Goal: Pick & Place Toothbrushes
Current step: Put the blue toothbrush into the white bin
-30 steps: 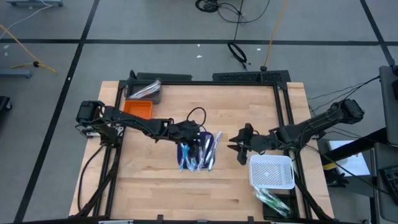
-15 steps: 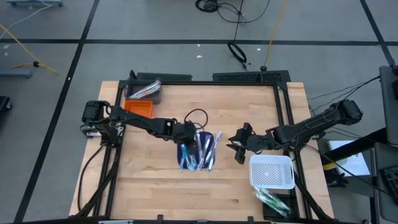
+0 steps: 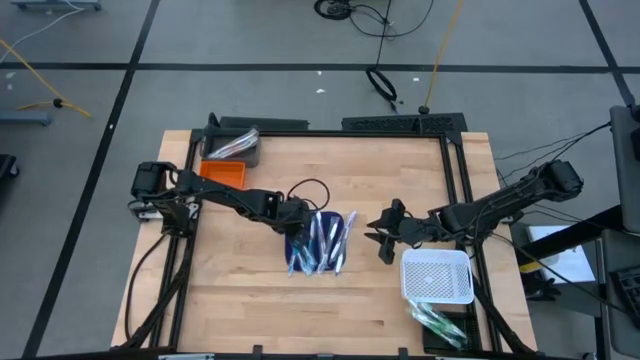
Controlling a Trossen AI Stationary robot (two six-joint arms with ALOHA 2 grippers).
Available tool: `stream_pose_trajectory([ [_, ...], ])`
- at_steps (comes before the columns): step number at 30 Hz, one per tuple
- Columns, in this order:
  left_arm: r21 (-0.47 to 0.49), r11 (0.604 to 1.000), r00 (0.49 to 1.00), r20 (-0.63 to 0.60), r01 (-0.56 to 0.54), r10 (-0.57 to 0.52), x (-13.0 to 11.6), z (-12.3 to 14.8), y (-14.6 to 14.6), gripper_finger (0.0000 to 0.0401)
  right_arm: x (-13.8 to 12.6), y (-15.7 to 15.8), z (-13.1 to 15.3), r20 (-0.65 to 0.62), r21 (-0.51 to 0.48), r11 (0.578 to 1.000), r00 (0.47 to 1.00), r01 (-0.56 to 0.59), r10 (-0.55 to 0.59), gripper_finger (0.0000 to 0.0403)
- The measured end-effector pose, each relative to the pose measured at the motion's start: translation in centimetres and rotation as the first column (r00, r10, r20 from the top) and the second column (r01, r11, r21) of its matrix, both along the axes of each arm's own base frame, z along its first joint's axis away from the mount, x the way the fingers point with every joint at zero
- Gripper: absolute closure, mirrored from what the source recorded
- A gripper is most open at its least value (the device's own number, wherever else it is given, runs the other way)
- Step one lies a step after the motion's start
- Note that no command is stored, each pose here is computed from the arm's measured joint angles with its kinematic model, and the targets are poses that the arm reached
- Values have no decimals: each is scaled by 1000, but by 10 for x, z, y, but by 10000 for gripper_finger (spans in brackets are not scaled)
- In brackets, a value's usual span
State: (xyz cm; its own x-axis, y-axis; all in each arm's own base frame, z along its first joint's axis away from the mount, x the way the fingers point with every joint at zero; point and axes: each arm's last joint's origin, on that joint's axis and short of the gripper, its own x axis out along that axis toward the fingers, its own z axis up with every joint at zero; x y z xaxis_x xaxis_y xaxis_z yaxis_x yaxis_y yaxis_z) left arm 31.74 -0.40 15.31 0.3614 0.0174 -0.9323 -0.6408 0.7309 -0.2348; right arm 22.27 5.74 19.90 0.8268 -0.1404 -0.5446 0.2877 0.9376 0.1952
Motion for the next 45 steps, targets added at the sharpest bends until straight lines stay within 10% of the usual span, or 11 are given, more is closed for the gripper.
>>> stream_pose_trajectory([
  [45, -9, 992, 991, -37, -126, 125, -21, 0, -18, 231, 2, -1, 3, 19, -67, 997, 999, -38, 39, 277],
])
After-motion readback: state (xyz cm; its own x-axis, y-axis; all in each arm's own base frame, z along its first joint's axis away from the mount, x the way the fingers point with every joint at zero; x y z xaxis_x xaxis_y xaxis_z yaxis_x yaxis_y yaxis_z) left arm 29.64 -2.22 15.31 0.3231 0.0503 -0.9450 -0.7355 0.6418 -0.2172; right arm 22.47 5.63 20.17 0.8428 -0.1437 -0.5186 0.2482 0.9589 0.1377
